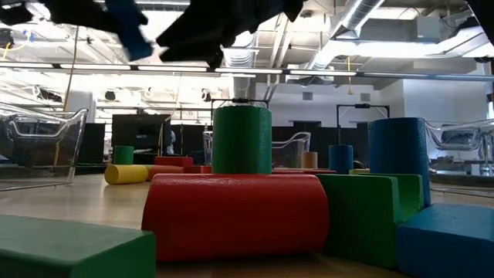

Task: Sort blocks by size
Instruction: Put the blue arc block into the left transparent bin

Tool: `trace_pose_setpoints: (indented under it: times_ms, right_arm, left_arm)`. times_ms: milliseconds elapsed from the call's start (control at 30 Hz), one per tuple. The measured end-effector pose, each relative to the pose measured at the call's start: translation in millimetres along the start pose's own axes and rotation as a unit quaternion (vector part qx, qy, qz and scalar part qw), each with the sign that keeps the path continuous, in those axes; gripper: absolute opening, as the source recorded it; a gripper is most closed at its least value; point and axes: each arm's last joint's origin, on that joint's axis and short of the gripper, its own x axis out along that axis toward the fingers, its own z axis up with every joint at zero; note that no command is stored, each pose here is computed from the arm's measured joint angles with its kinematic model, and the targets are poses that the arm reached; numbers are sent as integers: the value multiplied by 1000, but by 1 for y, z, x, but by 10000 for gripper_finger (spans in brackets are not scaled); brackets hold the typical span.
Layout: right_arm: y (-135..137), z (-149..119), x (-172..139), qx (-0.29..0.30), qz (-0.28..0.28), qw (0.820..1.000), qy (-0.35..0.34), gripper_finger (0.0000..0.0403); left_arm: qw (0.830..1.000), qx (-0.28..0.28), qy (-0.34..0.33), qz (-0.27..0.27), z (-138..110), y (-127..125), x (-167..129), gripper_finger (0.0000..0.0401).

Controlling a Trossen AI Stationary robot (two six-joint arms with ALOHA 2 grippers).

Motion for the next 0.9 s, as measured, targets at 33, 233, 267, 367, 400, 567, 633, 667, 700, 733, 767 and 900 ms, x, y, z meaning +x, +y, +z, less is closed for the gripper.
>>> trace_pose_setpoints:
  times_ms: [33, 233, 267, 367, 400, 567, 633, 667, 700, 733, 767, 900]
  right_arm:
    - [-1, -1, -2, 3, -1, 1000, 10, 221]
    - [-1, -10, -17, 20, -40, 995, 86, 260]
    - [-1, -10, -19, 22, -41, 995, 92, 260]
    - [4, -14, -28, 28, -57, 989, 134, 258]
    - [5, -14, -31, 30, -60, 988, 140, 258]
    - [18, -23, -41, 40, -74, 974, 210, 258]
    - [23, -28, -44, 43, -81, 967, 239, 258]
    - [25, -28, -45, 45, -82, 965, 244, 258]
    - [27, -30, -45, 46, -83, 963, 254, 258]
    - [29, -32, -46, 48, -84, 959, 267, 258]
    - [32, -34, -46, 48, -86, 956, 277, 258]
    - [41, -38, -46, 47, -92, 949, 296, 258]
  left_arm:
    - [1000, -7, 15, -4, -1, -1, -2, 143]
    - [993, -63, 87, -39, -7, -13, -19, 143]
    - [991, -76, 97, -45, -8, -15, -21, 143]
    - [984, -115, 123, -58, -10, -21, -30, 143]
    - [981, -126, 133, -61, -11, -24, -32, 143]
    - [965, -179, 173, -78, -17, -35, -45, 143]
    - [958, -200, 190, -83, -20, -40, -50, 143]
    - [953, -211, 198, -87, -21, -42, -52, 143]
    - [949, -221, 205, -90, -22, -44, -54, 143]
    - [945, -231, 211, -92, -23, -46, -56, 143]
    - [941, -243, 216, -94, -23, -48, -58, 143]
    - [931, -270, 225, -95, -26, -57, -61, 143]
